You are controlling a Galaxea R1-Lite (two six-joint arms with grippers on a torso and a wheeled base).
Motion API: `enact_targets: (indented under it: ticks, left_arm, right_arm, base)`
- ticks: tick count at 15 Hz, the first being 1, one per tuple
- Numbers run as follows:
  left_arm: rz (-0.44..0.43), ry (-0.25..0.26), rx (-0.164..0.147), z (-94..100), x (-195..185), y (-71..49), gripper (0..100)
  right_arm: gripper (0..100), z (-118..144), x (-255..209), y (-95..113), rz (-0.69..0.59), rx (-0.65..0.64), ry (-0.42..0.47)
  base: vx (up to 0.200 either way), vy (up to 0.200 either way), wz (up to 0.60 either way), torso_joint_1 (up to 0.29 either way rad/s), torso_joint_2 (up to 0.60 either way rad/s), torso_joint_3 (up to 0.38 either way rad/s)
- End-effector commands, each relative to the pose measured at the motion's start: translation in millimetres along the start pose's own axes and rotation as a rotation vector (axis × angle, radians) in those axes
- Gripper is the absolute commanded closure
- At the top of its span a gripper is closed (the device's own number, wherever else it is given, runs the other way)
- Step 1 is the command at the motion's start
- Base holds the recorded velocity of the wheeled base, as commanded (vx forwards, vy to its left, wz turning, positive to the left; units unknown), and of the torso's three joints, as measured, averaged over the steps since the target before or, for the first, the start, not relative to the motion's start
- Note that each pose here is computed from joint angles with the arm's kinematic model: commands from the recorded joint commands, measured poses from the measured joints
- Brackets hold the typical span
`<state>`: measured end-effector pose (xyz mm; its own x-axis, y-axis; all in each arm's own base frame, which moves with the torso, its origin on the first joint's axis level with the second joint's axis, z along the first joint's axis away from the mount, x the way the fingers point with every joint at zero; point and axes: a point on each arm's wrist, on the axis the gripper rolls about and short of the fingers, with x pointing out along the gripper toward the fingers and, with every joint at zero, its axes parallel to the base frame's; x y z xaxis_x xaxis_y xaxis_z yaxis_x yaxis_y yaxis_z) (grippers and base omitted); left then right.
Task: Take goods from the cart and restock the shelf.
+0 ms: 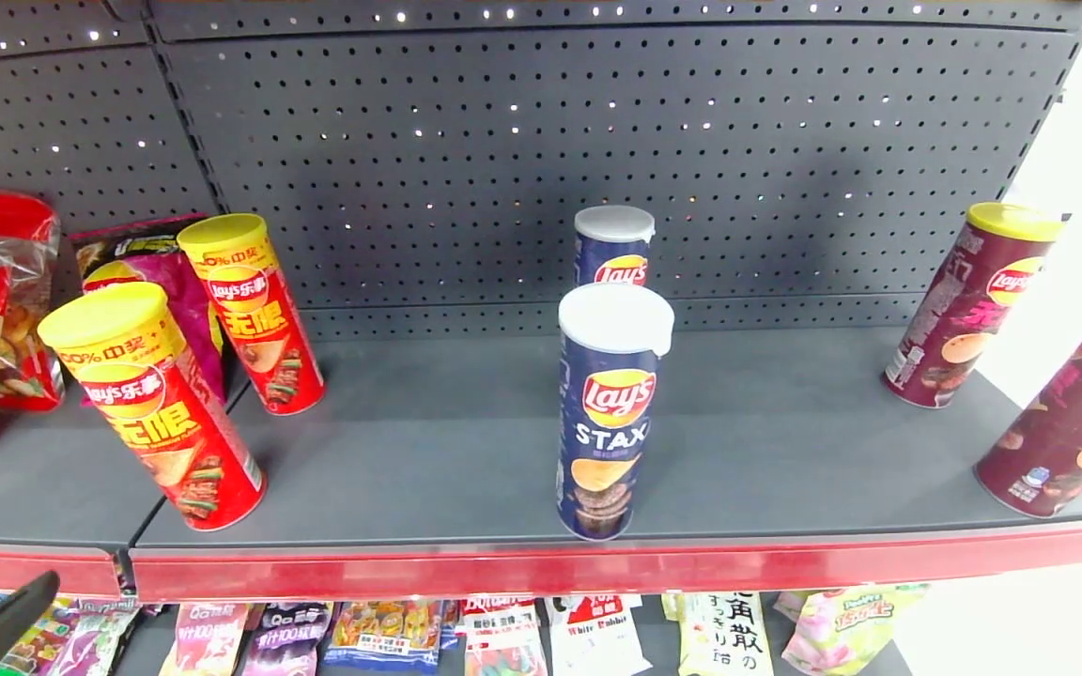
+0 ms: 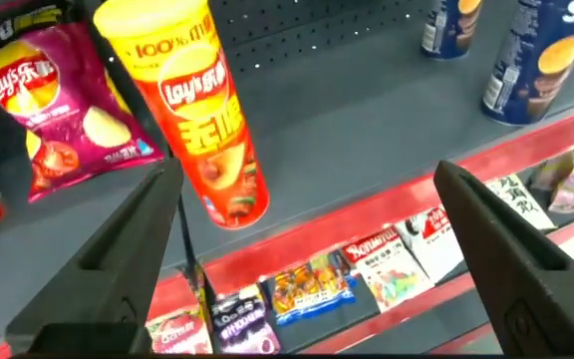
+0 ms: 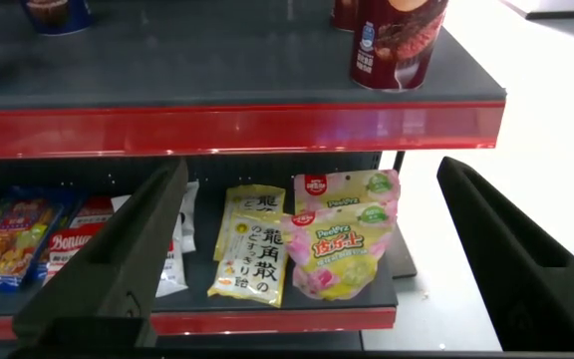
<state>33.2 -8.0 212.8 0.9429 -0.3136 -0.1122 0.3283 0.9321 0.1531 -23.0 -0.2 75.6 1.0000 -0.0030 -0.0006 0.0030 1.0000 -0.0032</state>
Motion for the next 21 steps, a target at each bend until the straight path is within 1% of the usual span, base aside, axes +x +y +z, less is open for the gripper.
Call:
enact_targets:
  ticks: [1,2,3,4,5,6,8,10,11,13,15,17,18,21]
  left_arm:
    - [-0.017,0.051,-0.013,19.1,25,9.5,0]
    - [-0.044,0.065,-0.018,25.6,35,12.6,0]
    - [-0.044,0.065,-0.018,25.6,35,12.6,0]
    - [-0.175,0.068,-0.021,32.8,48,11.1,0]
    - [-0.302,0.087,-0.019,35.8,63,5.0,0]
    - [-0.338,0.093,-0.016,38.5,72,2.5,0]
    - [-0.359,0.104,-0.015,43.0,90,1.8,0]
    - [-0.399,0.109,-0.01,50.4,121,-1.4,0]
    - [-0.41,0.114,-0.009,51.3,127,-3.0,0]
    - [-0.433,0.145,-0.013,48.0,137,-6.7,0]
    - [-0.426,0.176,-0.021,44.1,145,-7.0,0]
    - [-0.419,0.22,-0.022,41.2,163,-9.6,0]
    - [-0.437,0.24,-0.018,40.4,175,-15.1,0]
    - [-0.477,0.269,-0.017,42.1,199,-30.0,0]
  right_arm:
    - [0,0,0,0,0.0,0.0,0.001]
    - [0,0,0,0,0.0,0.0,0.001]
    - [0,0,0,0,0.0,0.0,0.001]
    - [0,0,0,0,0.0,0.0,0.001]
    - [0,0,0,0,0.0,0.0,0.001]
    - [0,0,0,0,0.0,0.0,0.001]
    - [0,0,0,0,0.0,0.0,0.001]
    - [0,0,0,0,0.0,0.0,0.002]
    - [0,0,0,0,0.0,0.0,0.001]
    - [0,0,0,0,0.0,0.0,0.001]
    - [0,0,0,0,0.0,0.0,0.001]
    - [0,0,0,0,0.0,0.0,0.002]
    - [0,0,0,0,0.0,0.0,0.001]
    - [0,0,0,0,0.0,0.0,0.001]
  base:
    - [0.0,0.0,0.0,0.0,0.0,0.0]
    - [0.0,0.0,0.0,0.0,0.0,0.0]
    - [0.0,0.0,0.0,0.0,0.0,0.0]
    - [0.0,0.0,0.0,0.0,0.0,0.0]
    - [0.0,0.0,0.0,0.0,0.0,0.0]
    - [0.0,0.0,0.0,0.0,0.0,0.0]
    - [0.0,0.0,0.0,0.0,0.0,0.0]
    - [0.0,0.0,0.0,0.0,0.0,0.0]
    - [0.0,0.0,0.0,0.0,0.0,0.0]
    - [0.0,0.0,0.0,0.0,0.0,0.0]
    - [0.0,0.0,0.0,0.0,0.0,0.0]
    - [0.0,0.0,0.0,0.0,0.0,0.0]
    - [0.0,0.0,0.0,0.0,0.0,0.0]
    - [0.0,0.0,0.0,0.0,0.0,0.0]
